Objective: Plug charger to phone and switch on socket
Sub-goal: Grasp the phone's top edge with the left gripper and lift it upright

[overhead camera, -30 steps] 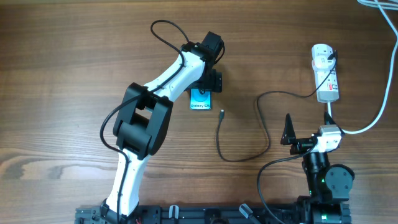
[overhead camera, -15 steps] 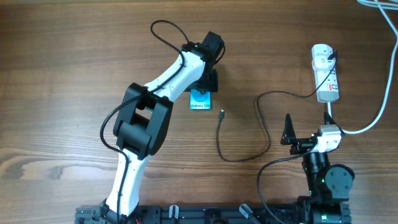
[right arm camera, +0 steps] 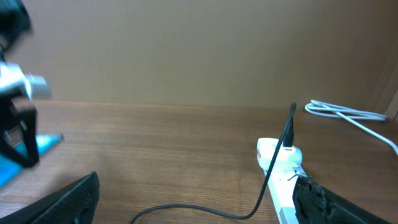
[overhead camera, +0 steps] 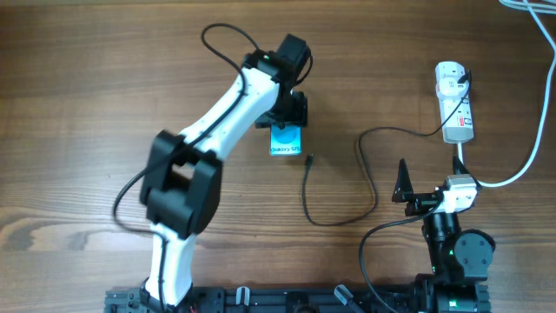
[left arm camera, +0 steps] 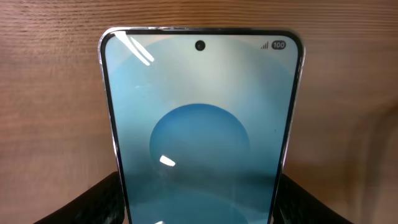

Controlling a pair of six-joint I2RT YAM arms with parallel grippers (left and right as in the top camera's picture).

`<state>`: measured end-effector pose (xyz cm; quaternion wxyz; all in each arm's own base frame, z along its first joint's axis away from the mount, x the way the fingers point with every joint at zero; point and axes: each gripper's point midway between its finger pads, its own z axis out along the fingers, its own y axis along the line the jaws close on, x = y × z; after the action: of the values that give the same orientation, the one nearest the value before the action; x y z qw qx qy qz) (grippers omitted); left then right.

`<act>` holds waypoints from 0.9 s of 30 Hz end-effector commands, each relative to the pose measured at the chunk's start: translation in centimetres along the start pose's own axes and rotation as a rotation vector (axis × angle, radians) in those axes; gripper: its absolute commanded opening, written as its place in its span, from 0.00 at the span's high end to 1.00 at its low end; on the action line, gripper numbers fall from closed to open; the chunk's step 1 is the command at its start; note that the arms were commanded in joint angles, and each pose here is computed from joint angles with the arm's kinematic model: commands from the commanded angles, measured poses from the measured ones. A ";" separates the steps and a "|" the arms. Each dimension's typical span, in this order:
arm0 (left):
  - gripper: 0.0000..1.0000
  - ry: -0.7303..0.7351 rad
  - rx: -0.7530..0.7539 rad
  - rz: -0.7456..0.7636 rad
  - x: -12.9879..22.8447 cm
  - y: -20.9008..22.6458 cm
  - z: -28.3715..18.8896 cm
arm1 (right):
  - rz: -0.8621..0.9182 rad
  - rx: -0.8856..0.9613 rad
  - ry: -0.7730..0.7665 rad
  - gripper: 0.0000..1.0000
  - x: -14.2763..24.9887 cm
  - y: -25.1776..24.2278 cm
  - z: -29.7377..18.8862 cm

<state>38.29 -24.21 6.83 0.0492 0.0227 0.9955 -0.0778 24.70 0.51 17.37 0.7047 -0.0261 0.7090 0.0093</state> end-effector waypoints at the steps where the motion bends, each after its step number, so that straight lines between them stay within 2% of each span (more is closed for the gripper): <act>1: 0.34 -0.030 0.193 0.006 0.9 -2.7 -6.6 | 0.000 -0.005 -0.008 0.00 -0.2 0.1 0.0; 7: 0.33 0.032 0.574 -0.007 2.6 -5.5 -14.3 | 0.000 -0.005 -0.008 0.00 -0.2 0.1 0.0; 12: 0.35 0.181 0.927 -0.155 2.5 -5.8 -20.0 | 0.000 -0.005 -0.008 0.00 -0.2 0.1 0.0; 16: 0.36 0.278 1.122 -0.273 1.5 -4.4 -23.6 | 0.000 -0.005 -0.008 0.00 -0.2 0.1 0.0; 21: 0.37 0.369 1.113 -0.518 0.0 -2.5 -24.0 | 0.000 -0.005 -0.008 0.00 -0.2 0.1 0.0; 27: 0.37 0.442 1.250 -0.473 -0.6 -3.6 -27.1 | 0.000 -0.005 -0.008 0.00 -0.2 0.1 0.0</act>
<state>37.65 -23.48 30.75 -0.1498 -0.1620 0.7621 -0.6088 24.70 0.51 17.37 0.7047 -0.0261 0.7090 0.0093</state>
